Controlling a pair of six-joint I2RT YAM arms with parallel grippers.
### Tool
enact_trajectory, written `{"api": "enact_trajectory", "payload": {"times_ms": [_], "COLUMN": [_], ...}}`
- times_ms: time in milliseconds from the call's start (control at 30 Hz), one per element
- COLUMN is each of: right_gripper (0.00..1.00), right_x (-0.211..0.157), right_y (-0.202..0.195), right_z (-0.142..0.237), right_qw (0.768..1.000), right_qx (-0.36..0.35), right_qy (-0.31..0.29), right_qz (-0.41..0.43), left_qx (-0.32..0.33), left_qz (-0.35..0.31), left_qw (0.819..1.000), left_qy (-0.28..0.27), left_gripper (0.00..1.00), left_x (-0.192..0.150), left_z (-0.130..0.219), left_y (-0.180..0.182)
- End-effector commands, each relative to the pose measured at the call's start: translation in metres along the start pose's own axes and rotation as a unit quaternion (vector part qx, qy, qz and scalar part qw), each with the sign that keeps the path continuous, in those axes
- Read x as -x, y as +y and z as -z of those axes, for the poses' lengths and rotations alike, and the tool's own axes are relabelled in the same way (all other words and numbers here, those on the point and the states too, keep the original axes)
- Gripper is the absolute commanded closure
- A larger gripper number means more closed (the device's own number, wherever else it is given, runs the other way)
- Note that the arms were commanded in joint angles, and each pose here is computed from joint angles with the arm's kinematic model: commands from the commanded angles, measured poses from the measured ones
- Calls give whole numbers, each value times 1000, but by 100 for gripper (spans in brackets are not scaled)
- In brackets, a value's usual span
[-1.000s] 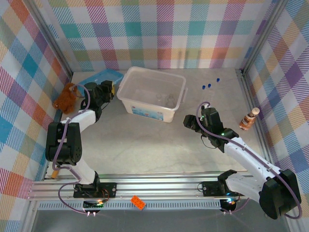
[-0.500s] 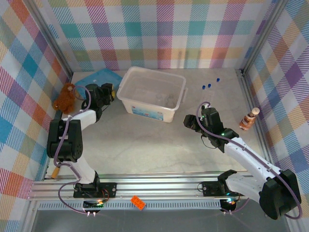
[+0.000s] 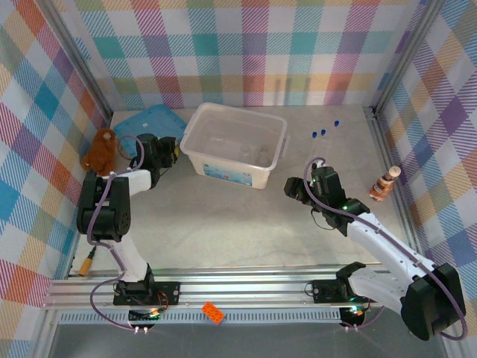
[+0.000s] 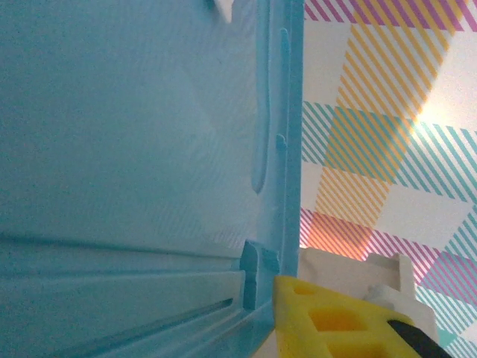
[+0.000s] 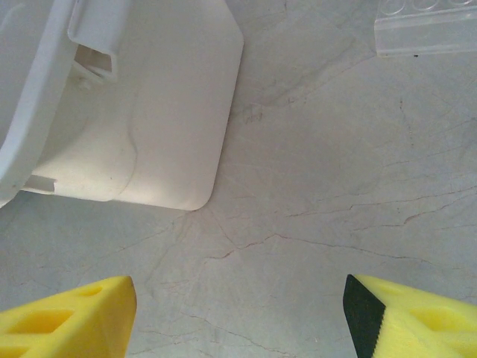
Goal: Organize the chemistry lab equipment
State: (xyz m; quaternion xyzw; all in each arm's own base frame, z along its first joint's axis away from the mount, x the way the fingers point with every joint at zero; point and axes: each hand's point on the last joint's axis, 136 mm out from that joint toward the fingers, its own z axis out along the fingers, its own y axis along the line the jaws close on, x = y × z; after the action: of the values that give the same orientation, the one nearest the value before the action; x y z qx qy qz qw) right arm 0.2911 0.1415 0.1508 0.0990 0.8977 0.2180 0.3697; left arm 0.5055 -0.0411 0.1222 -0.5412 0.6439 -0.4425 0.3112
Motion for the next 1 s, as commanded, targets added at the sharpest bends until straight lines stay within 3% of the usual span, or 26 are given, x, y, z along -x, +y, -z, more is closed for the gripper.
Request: {"api": "enact_trajectory", "payload": {"times_ms": [0, 333, 567, 967], "right_gripper": [25, 25, 25, 25], "right_x": [4, 1, 2, 2], "right_y": [4, 5, 5, 5], "right_z": [4, -2, -3, -3], "right_qw": [1000, 1000, 1000, 1000], "right_qx": [4, 8, 6, 6], "right_qy": [-7, 2, 1, 1], "right_qz": [4, 1, 2, 1], "left_qx": [-39, -74, -86, -117], "left_qz": [-14, -26, -20, -31], "left_qw": [998, 995, 995, 991], "left_qy": [-43, -63, -54, -53], "left_gripper": [70, 59, 74, 87], "left_x": [27, 35, 32, 22], "left_z": [-1, 5, 0, 16], "left_y": [-24, -43, -49, -88]}}
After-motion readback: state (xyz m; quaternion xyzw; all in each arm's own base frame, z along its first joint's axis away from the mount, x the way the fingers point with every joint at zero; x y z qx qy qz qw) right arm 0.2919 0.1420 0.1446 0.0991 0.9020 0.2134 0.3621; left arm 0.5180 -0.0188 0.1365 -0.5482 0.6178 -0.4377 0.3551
